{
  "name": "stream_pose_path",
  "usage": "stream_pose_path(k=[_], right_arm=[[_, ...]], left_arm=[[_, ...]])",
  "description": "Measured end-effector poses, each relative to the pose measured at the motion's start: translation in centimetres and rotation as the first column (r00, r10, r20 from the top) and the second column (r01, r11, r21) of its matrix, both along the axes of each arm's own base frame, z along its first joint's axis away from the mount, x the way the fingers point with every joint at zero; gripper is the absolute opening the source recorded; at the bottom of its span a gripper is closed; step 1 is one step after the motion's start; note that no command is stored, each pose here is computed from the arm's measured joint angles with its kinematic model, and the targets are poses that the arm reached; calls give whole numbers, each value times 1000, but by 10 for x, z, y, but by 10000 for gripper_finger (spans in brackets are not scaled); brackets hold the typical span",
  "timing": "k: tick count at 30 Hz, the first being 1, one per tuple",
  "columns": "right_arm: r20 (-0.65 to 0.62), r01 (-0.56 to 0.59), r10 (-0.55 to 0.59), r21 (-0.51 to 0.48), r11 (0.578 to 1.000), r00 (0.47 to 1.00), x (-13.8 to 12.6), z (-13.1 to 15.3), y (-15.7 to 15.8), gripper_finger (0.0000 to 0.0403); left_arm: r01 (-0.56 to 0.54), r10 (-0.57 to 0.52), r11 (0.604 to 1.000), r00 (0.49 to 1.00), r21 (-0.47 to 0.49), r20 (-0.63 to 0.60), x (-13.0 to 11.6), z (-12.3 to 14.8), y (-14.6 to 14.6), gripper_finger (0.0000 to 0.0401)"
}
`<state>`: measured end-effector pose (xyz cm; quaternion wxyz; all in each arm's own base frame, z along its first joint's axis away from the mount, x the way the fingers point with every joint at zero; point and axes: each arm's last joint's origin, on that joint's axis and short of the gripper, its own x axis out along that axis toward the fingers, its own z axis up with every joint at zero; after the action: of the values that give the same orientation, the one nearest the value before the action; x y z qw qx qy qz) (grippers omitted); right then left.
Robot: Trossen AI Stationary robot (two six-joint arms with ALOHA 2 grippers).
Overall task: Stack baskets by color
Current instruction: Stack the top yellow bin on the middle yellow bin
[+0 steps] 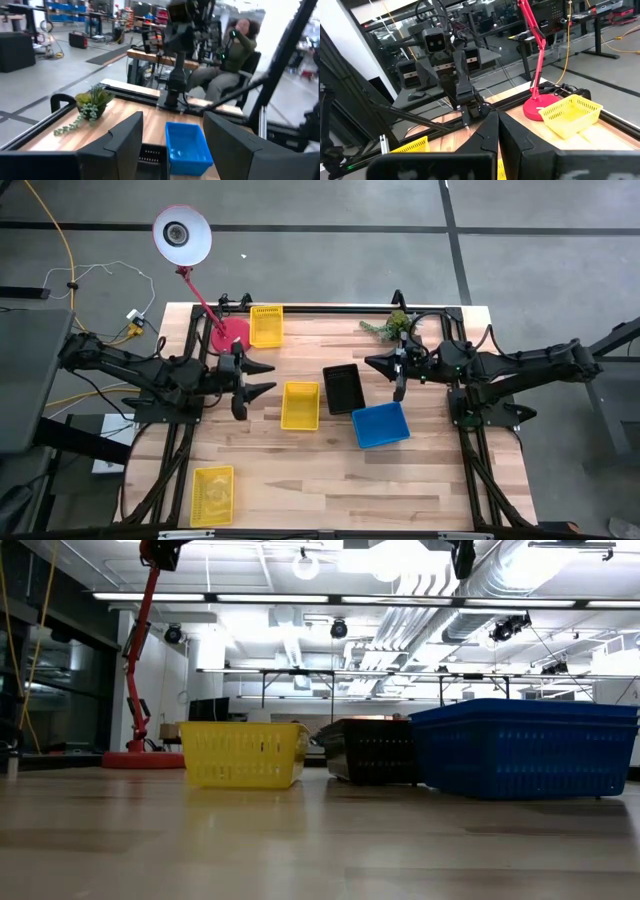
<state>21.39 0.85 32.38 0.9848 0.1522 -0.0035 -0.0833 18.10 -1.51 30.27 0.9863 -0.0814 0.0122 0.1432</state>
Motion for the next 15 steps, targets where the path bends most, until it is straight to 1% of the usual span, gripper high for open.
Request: stream_pose_path(k=[4,6,8,10,12,15], right_arm=[[11,2,-2,4,1000,1000,0,1,0,0],[13,2,-2,4,1000,1000,0,1,0,0],[12,2,-2,4,1000,1000,0,1,0,0],[11,2,-2,3,1000,1000,0,1,0,0],[12,2,-2,4,1000,1000,0,1,0,0],[10,2,-2,-6,1000,1000,0,1,0,0]], left_arm=[[-37,37,999,999,-25,31,1,12,2,195],[-63,63,998,998,-20,-1,5,18,7,195],[-107,106,994,991,-5,-79,9,22,15,195],[-153,153,988,973,16,-170,13,27,26,195],[-167,172,985,936,42,-308,16,26,40,195],[-162,159,986,869,34,-469,21,21,63,195]])
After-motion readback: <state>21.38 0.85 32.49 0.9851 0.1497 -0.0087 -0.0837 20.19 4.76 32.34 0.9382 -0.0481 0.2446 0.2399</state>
